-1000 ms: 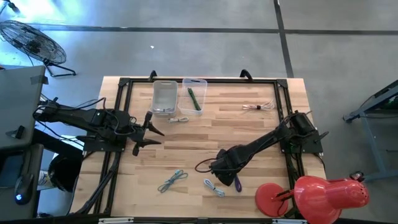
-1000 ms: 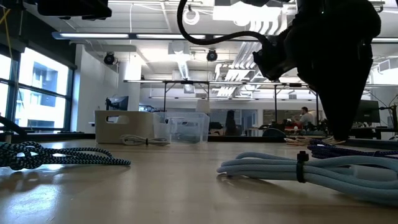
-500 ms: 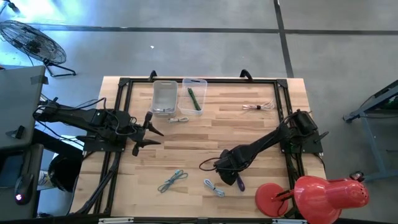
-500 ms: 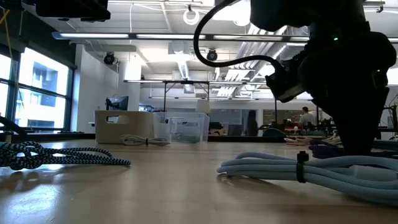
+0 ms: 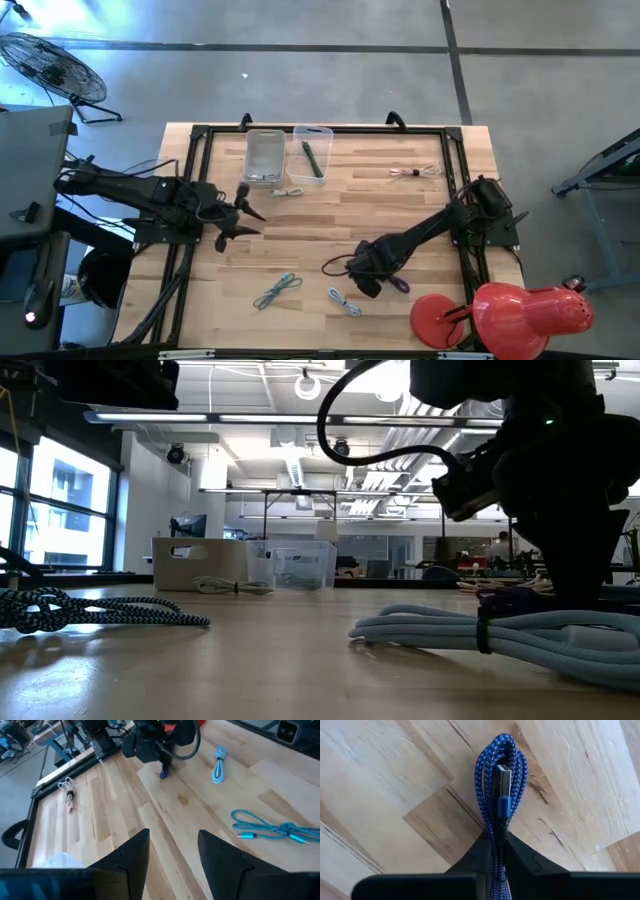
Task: Pick & Place USB Port
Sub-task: Put the striped blue charger cable into the transparent bin
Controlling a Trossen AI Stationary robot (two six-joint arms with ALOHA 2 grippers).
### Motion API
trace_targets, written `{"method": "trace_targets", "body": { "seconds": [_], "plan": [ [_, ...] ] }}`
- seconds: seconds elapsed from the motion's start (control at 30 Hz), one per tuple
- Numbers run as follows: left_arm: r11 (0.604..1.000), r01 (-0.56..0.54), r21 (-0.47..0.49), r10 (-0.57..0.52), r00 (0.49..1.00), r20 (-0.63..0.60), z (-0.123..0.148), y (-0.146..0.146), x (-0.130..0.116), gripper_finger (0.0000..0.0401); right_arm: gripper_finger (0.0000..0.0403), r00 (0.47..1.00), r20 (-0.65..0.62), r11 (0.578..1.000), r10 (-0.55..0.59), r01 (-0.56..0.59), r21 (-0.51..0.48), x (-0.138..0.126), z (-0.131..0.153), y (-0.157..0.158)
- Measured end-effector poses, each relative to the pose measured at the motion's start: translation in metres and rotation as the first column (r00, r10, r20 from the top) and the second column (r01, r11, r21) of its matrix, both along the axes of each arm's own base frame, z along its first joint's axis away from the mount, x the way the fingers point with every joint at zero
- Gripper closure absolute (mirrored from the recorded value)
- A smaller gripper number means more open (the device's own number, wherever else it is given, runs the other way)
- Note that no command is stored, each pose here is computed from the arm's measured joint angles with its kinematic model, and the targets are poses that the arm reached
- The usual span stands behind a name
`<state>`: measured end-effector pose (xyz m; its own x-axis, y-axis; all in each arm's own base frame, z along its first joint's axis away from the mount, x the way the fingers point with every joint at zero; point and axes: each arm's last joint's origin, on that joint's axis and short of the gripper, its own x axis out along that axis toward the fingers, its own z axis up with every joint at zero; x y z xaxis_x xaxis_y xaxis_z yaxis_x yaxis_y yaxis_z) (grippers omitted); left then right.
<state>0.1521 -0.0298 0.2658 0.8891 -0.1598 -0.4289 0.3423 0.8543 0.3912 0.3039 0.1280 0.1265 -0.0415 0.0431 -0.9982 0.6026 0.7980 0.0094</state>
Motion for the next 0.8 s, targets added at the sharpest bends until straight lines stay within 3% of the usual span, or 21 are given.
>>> {"method": "trace_targets", "body": {
  "seconds": [0.27,0.37,0.6,0.8],
  "plan": [
    [1.0,-0.028,0.012,0.028,1.0,0.007,-0.004,-0.002,0.016,0.0236,0.0386,0.999,0.049,0.997,0.017,-0.013,-0.071,-0.002,0.01,-0.003],
    [1.0,-0.028,0.011,0.028,1.0,0.012,-0.005,-0.003,0.021,0.0236,0.0386,0.995,0.102,0.988,0.023,-0.007,-0.153,-0.003,0.018,-0.006],
    [0.998,-0.046,0.033,0.045,0.998,0.036,-0.007,-0.005,0.032,0.0236,0.0388,0.972,0.226,0.968,0.064,-0.005,-0.253,-0.007,0.047,-0.012],
    [0.988,-0.137,0.064,0.129,0.984,0.121,-0.004,-0.004,0.044,0.0236,0.0393,0.929,0.34,0.935,0.148,-0.02,-0.353,-0.013,0.075,-0.014]
  ]
}}
